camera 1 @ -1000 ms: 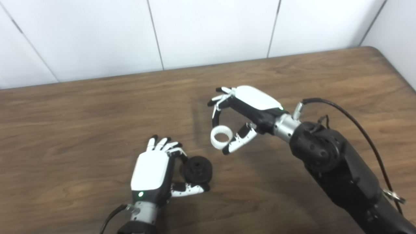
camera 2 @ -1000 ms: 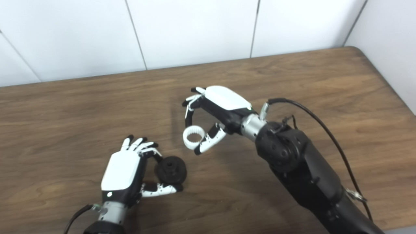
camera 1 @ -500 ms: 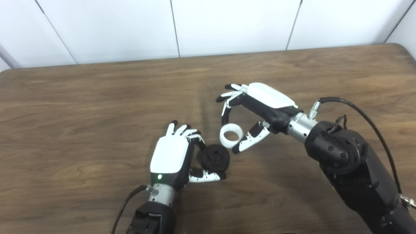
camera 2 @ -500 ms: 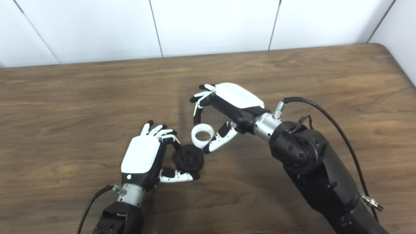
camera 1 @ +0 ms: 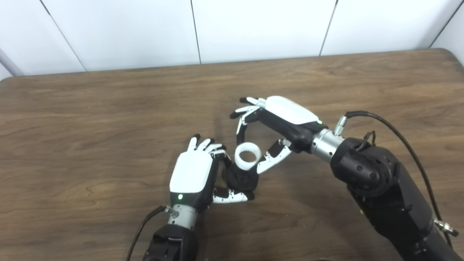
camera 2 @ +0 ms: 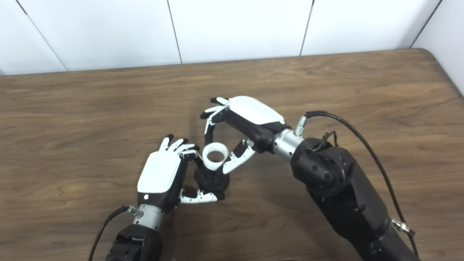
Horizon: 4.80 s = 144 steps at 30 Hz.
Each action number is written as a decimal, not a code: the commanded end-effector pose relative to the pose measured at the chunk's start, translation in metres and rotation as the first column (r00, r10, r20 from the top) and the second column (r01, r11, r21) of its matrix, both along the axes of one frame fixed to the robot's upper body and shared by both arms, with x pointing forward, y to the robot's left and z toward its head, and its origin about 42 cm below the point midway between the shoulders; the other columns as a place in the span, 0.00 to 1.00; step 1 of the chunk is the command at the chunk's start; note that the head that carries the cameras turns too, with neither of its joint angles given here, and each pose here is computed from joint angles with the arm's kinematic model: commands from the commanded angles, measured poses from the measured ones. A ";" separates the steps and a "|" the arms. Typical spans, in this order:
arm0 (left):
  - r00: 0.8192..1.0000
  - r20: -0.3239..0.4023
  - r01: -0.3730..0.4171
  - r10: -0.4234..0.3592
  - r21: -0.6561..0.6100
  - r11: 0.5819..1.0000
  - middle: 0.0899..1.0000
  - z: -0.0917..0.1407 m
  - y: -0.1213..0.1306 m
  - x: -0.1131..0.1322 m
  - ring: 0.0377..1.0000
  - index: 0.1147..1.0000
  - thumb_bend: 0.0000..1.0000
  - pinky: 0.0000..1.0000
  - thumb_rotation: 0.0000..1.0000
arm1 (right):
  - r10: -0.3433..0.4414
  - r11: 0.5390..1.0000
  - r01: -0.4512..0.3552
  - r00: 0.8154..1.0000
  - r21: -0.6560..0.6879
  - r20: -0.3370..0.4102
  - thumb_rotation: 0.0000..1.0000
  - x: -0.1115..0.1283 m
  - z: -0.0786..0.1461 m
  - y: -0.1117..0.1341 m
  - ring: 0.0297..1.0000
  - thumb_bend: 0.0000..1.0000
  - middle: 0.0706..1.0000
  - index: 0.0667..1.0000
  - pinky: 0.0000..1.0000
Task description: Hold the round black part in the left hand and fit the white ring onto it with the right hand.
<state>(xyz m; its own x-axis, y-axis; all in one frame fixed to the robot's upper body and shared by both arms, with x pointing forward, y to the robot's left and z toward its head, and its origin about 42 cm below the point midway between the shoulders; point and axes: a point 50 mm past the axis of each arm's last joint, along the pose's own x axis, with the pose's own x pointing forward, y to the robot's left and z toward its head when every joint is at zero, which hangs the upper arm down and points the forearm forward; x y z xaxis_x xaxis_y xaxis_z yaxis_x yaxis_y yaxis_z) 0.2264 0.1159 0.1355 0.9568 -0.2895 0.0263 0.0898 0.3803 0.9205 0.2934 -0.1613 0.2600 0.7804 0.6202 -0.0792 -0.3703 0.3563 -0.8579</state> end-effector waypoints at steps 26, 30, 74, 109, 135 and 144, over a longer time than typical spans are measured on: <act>0.998 -0.058 0.038 -0.037 0.020 0.999 0.75 -0.003 -0.005 -0.003 0.89 0.42 0.52 1.00 0.05 | 0.009 0.999 -0.007 0.999 -0.048 0.041 0.13 0.000 0.003 -0.007 1.00 0.52 0.84 0.45 1.00; 0.998 -0.043 0.039 -0.038 0.026 0.999 0.75 -0.004 -0.005 -0.003 0.88 0.42 0.52 1.00 0.05 | 0.009 0.999 -0.008 0.999 -0.044 0.034 0.13 -0.001 -0.001 -0.006 1.00 0.52 0.84 0.45 1.00; 0.998 -0.046 0.038 -0.037 0.022 0.999 0.76 0.000 -0.006 -0.005 0.89 0.42 0.52 1.00 0.06 | 0.005 0.999 -0.005 1.000 -0.037 0.017 0.13 -0.004 -0.015 -0.001 1.00 0.52 0.84 0.45 1.00; 0.998 -0.053 0.041 -0.040 0.017 0.999 0.76 0.003 -0.010 -0.005 0.89 0.42 0.52 1.00 0.06 | 0.008 0.998 -0.007 1.000 -0.055 0.007 0.13 0.007 -0.013 0.005 1.00 0.52 0.84 0.45 1.00; 0.998 -0.046 0.040 -0.039 0.022 0.999 0.76 0.004 -0.011 -0.006 0.88 0.42 0.52 1.00 0.06 | 0.008 0.997 -0.008 1.000 -0.071 0.003 0.14 0.003 -0.017 0.004 0.99 0.52 0.83 0.45 1.00; 0.998 -0.049 0.040 -0.039 0.019 0.999 0.76 0.005 -0.011 -0.006 0.88 0.42 0.52 1.00 0.06 | 0.010 0.997 -0.010 1.000 -0.077 -0.011 0.13 0.002 -0.021 0.003 0.99 0.52 0.83 0.45 1.00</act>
<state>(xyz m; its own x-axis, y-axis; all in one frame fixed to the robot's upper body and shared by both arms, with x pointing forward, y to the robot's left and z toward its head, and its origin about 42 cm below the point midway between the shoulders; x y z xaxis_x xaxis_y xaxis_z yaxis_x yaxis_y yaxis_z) 0.2250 0.1100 0.1420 0.9526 -0.3043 -0.0016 0.1168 0.3607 0.9253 0.2923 -0.1595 0.2299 0.7732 0.6097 -0.1741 -0.4201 0.2868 -0.8610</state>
